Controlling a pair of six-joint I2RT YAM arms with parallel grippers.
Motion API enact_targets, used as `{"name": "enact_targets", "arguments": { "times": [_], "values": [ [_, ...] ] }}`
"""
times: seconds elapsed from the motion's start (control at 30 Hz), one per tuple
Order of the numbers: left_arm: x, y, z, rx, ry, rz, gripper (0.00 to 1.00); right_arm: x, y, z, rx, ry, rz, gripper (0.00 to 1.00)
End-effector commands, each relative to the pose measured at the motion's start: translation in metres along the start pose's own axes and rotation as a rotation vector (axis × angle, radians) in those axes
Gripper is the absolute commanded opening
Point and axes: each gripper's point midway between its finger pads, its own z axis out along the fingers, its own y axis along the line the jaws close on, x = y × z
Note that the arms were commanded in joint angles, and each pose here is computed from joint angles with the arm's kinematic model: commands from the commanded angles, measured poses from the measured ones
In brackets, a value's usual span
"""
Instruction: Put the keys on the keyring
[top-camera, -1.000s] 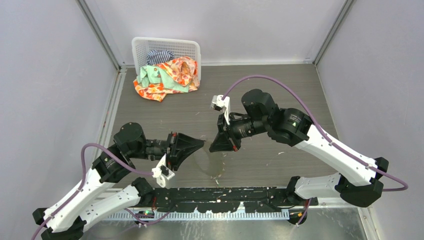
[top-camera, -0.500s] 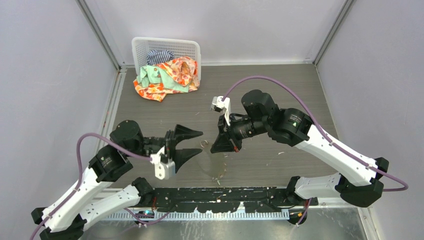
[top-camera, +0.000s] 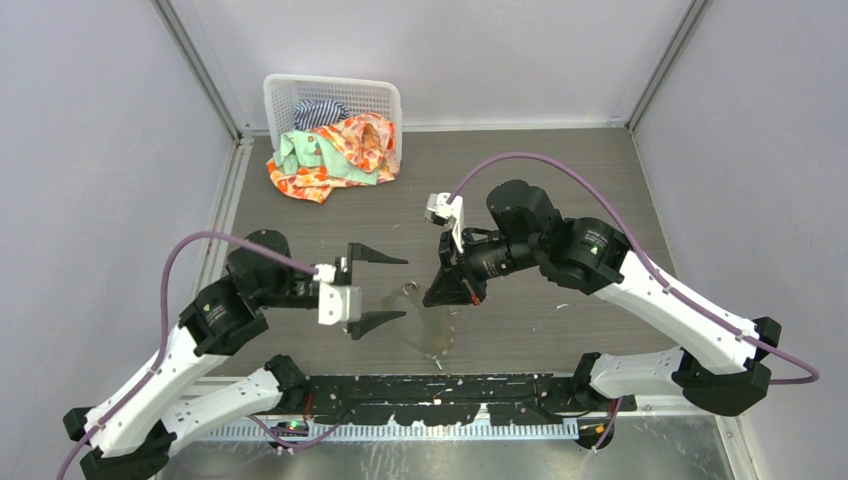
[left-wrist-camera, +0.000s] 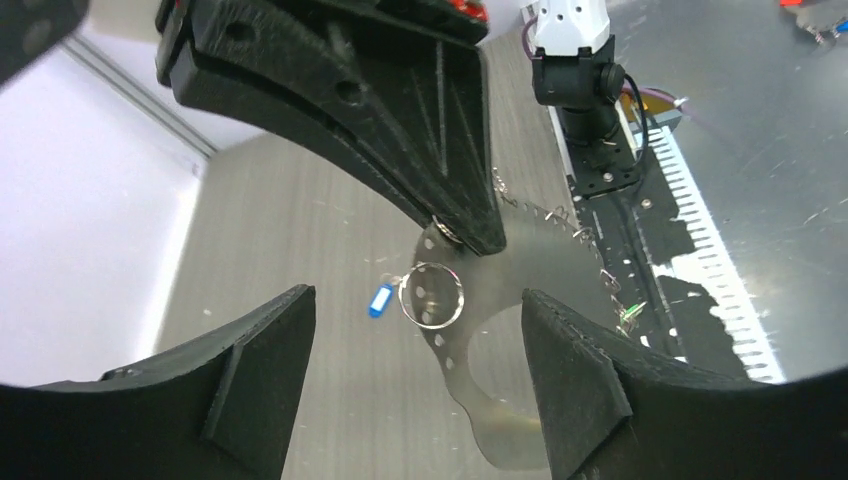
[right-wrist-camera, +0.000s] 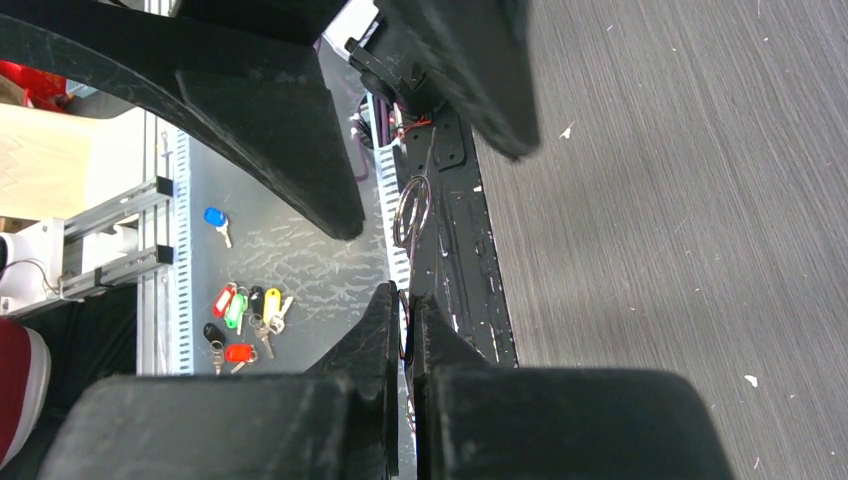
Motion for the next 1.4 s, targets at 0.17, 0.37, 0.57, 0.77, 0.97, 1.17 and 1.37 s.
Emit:
{"name": "enact_targets", "arguments": {
  "times": [0.17, 0.37, 0.57, 0.77, 0.97, 1.17, 1.37],
  "values": [
    [0.015, 0.015, 0.010, -0.080, 0.065, -0.204, 0.68, -0.030, 0.022, -0.016, -0.046, -0.118, -0.082, 0.01],
    [0.013, 0.028, 0.006, -0.154, 0.067, -0.191, 0.50, -0.028, 0.023, -0.017, -0.046, -0.118, -0.079, 0.01],
    [0.004, 0.031, 0.003, -0.176, 0.041, -0.214, 0.37, -0.027, 0.023, -0.016, -0.045, -0.120, -0.076, 0.01],
    [-0.005, 0.037, 0.001, -0.207, 0.019, -0.248, 0.28, -0.024, 0.022, -0.015, -0.045, -0.112, -0.073, 0.01],
    [-0.015, 0.033, 0.003, -0.178, -0.018, -0.283, 0.16, -0.021, 0.022, -0.013, -0.048, -0.101, -0.072, 0.01],
    [-0.024, 0.031, 0.006, -0.153, -0.052, -0.302, 0.15, -0.021, 0.024, -0.012, -0.052, -0.097, -0.074, 0.01],
    [-0.024, 0.034, 0.004, -0.165, -0.058, -0.227, 0.28, -0.020, 0.025, -0.011, -0.057, -0.095, -0.073, 0.01]
  ]
}}
